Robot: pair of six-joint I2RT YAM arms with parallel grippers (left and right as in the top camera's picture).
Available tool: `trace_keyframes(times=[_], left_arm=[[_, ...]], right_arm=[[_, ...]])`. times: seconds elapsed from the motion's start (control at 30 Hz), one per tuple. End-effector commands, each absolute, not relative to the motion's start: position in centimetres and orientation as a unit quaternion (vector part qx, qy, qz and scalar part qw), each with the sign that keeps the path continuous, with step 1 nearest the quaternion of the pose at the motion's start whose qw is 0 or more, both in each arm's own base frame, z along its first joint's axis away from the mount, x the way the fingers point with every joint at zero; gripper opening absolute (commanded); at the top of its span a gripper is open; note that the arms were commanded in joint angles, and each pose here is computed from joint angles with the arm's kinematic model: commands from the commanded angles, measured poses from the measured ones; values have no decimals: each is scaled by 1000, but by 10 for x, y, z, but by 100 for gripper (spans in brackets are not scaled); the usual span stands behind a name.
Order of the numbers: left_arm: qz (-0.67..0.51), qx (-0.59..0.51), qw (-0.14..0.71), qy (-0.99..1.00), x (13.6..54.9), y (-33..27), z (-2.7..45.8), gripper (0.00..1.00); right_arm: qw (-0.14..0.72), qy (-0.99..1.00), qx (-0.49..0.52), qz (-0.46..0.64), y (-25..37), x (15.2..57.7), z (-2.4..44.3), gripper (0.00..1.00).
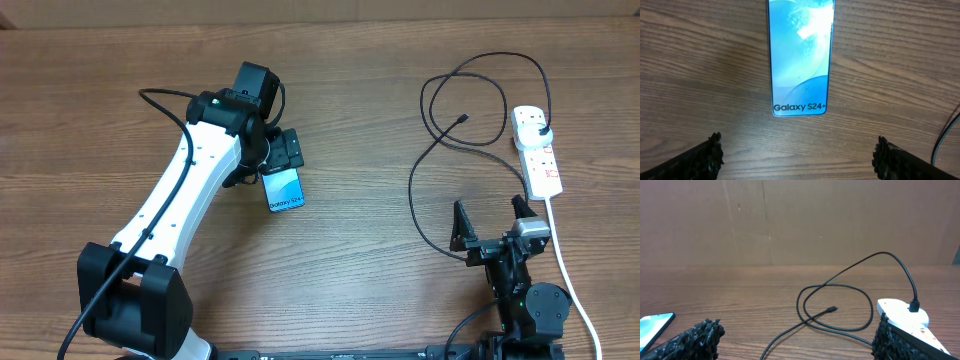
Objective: Plug charger to phone and switch on socket
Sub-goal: 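Move the left gripper over the Galaxy S24+ phone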
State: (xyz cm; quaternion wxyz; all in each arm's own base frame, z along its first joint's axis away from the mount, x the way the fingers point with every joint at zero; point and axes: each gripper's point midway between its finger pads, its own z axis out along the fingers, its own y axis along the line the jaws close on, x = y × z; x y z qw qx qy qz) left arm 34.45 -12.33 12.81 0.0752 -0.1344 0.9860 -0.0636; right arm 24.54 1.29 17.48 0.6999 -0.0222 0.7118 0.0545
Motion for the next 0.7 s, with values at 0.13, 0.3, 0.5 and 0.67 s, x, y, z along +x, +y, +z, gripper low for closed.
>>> trace_keyframes(times=[0.13,0.3,0.5,0.67], left_arm=[[-65,-132,90,985,352,-127,134,100],[-65,-137,88,985,352,-126,134,100],[-67,-160,86,981,352,-126,134,100],[-68,-177,84,978,351,-126,134,100]], right_arm=[[702,710,-17,51,10,246,173,100],[702,710,-17,51,10,246,173,100],[702,710,-17,51,10,246,173,100],[702,710,-17,51,10,246,173,100]])
